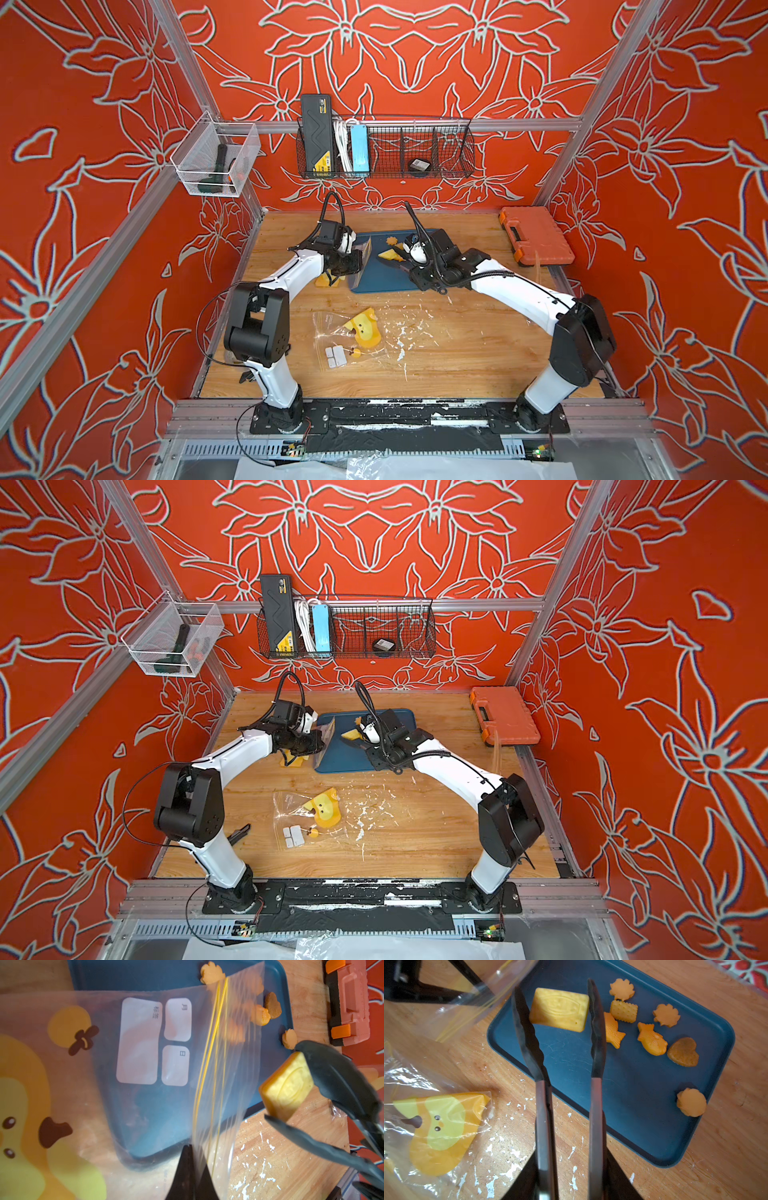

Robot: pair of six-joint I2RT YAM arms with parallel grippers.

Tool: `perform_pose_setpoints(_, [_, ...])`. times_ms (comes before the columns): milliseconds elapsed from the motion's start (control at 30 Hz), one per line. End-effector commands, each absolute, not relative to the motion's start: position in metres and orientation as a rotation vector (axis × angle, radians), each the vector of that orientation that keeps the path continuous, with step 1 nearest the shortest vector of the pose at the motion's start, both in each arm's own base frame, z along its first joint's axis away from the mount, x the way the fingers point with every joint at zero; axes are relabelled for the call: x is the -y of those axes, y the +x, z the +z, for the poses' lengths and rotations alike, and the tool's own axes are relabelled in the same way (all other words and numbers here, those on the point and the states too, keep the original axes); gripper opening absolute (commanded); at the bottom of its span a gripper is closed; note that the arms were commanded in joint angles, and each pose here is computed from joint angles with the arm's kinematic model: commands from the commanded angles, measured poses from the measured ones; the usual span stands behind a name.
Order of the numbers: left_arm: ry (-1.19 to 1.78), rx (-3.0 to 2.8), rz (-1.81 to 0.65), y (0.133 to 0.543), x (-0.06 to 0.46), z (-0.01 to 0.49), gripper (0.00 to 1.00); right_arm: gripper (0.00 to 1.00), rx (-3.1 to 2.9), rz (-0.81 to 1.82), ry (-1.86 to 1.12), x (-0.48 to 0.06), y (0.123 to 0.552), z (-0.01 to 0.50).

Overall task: Put the cookies into a resealable bag to prevent moisture
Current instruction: Place the cookie in the ziploc bag.

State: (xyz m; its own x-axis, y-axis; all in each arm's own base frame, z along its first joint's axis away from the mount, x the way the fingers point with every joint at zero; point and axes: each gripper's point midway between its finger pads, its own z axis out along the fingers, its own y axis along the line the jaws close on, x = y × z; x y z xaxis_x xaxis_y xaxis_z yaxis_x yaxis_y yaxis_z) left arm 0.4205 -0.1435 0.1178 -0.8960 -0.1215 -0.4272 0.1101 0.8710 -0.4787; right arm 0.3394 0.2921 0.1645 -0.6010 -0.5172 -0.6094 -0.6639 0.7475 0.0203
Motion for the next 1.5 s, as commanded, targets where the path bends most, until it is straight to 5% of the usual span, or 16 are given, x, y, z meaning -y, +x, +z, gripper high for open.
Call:
perform_pose_setpoints(0, [0.028, -2.600, -0.719, 0.421, 0.148, 0.115, 0.00, 0.44, -2.281, 0.349, -0.935, -0.311, 0.345, 0.185])
perform_pose_setpoints(733, [0.057, -2.596, -0.752, 0.418, 0.154, 0.116, 0.00, 0.38, -2.244, 0.339, -0.989, -0.322, 0.352, 0.189])
perform_pose_setpoints(1467, [0.049, -2.588, -0.725, 0.419, 0.150, 0.119, 0.00, 0.37, -2.214, -0.003, -1.232, -0.317, 0.344, 0.143])
